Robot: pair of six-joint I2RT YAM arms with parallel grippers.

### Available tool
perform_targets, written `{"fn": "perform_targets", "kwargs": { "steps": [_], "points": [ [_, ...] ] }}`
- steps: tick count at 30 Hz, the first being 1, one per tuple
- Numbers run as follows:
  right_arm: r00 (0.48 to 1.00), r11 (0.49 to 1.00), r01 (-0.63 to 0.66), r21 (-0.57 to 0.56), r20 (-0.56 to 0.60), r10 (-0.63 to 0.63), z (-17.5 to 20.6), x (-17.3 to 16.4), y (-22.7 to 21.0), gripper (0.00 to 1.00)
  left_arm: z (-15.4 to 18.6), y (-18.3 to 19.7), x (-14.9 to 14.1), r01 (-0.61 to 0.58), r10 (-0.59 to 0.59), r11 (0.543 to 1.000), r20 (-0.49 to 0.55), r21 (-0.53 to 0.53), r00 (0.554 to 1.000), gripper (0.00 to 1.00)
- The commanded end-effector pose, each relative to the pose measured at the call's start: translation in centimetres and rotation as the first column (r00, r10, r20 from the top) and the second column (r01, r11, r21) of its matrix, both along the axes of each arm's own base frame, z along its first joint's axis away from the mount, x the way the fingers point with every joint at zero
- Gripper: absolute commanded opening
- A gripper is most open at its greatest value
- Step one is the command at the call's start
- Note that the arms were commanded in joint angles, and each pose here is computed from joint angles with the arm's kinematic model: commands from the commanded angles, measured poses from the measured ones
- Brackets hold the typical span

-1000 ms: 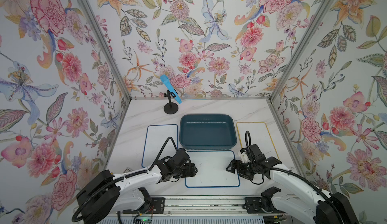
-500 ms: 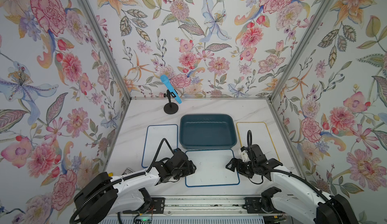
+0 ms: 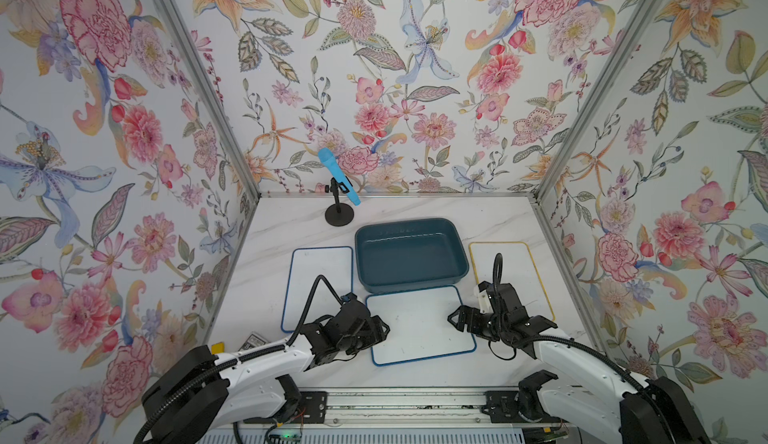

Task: Put the whiteboard into the storage box
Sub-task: Pick up the whiteboard at the center of the board.

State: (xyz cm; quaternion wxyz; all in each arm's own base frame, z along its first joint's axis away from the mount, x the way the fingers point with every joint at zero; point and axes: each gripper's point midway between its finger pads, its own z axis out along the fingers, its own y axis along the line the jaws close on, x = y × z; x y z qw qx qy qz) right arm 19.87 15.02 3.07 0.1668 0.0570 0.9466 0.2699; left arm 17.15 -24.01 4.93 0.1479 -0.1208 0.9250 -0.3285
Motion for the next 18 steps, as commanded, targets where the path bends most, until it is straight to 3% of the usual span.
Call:
{"fn": "perform_targets", "kwargs": {
  "steps": [1,11,18],
  "points": [
    [0.915,0.993,-0.082,0.085,-0.389,0.109,-4.4,-9.5,0.5,0.87,12.8,-7.8,1.0,0.193,-0.083,0.861,0.245,-0.471,0.966,0.73],
    [0.914,0.993,-0.091,0.079,-0.388,0.114,-4.8,-10.2,0.4,0.86,17.0,-8.5,1.6,0.220,-0.049,0.813,0.312,-0.539,0.949,0.61],
    [0.908,0.990,-0.109,0.093,-0.395,0.137,-5.1,-10.4,0.9,0.86,15.9,-7.2,1.5,0.168,0.036,0.749,0.292,-0.641,0.956,0.49]
  ]
}}
